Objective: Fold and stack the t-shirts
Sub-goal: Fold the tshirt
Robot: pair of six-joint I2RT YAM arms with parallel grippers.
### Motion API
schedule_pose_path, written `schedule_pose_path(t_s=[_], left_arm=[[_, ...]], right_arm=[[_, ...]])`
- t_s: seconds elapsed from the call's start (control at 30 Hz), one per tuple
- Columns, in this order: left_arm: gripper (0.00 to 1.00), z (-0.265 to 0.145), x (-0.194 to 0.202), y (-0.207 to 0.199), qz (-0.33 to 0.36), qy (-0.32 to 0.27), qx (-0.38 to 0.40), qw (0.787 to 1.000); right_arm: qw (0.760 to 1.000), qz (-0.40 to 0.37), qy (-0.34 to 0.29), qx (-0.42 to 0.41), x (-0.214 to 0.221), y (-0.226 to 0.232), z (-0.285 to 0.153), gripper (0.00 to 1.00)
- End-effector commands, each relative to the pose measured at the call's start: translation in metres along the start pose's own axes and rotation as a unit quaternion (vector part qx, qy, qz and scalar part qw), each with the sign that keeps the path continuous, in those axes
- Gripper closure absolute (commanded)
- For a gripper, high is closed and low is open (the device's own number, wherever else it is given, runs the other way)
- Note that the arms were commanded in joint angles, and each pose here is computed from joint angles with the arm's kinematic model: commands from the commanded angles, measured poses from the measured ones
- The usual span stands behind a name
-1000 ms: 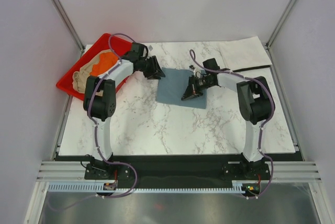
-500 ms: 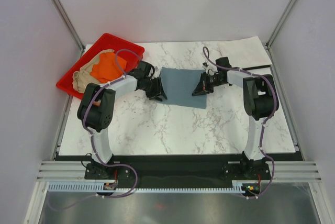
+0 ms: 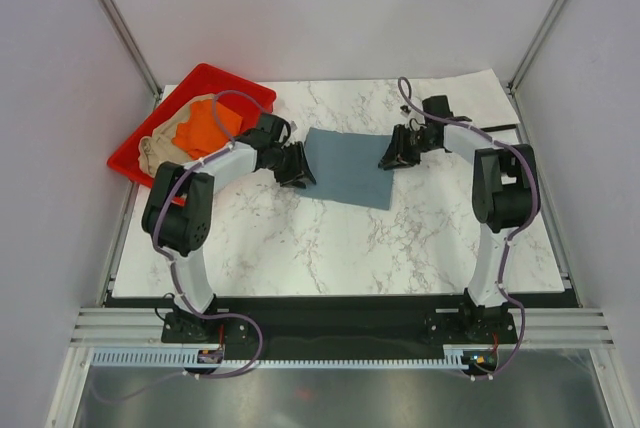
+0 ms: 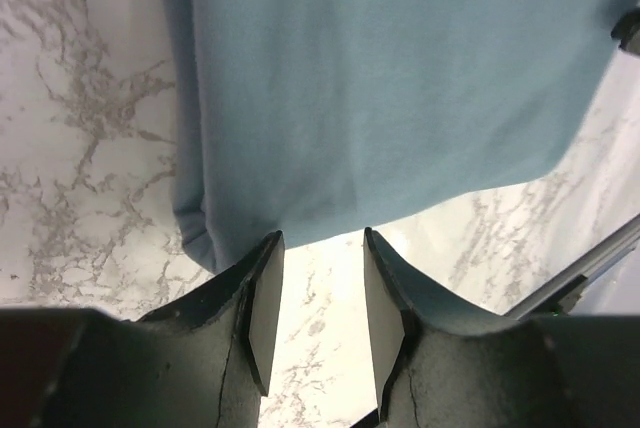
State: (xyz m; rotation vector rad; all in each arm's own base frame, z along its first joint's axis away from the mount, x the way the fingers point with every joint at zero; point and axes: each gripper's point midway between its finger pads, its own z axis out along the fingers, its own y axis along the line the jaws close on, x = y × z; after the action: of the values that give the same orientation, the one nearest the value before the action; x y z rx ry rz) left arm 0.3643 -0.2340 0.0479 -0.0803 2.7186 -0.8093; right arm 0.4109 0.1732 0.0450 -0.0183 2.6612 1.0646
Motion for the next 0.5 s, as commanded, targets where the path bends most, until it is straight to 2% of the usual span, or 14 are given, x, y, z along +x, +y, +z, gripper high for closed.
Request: schedule_pose_path(t_s=[0.0,0.07,0.13,0.23,0.33,0.37,0.4,0.47], left_arm=[[0.55,-0.039,-0.045,-0.045,0.045,-0.063,0.064,0.995],[0.54,-0.04,-0.063,-0.057,0.056,-0.077,0.076,0.993],[0.55,-0.041,-0.084,-0.069,0.069,-0.095,0.084,0.99],[0.55,-0.025,-0.106,-0.074,0.079,-0.1,0.09,0.988],[0.56,0.0,-0.123,-0.07,0.084,-0.099,0.088,0.988],[0.56,-0.003,-0.141,-0.079,0.091,-0.117,0.095,0.984],[0.56,0.016,-0.144,-0.07,0.084,-0.109,0.089,0.986],[0.56,0.02,-0.165,-0.073,0.087,-0.126,0.094,0.984]], right_arm=[[0.993,-0.051,-0.084,0.065,-0.054,0.003,-0.037,0.68],[0.991,-0.056,-0.094,0.079,-0.066,0.002,-0.041,0.65],[0.989,-0.066,-0.104,0.078,-0.078,0.006,-0.043,0.68],[0.989,-0.07,-0.108,0.078,-0.092,0.005,-0.041,0.71],[0.988,-0.072,-0.105,0.085,-0.099,0.0,-0.036,0.71],[0.987,-0.069,-0.106,0.097,-0.101,-0.008,-0.034,0.71],[0.986,-0.072,-0.104,0.104,-0.102,-0.011,-0.032,0.7],[0.985,-0.074,-0.101,0.119,-0.106,-0.021,-0.028,0.7]])
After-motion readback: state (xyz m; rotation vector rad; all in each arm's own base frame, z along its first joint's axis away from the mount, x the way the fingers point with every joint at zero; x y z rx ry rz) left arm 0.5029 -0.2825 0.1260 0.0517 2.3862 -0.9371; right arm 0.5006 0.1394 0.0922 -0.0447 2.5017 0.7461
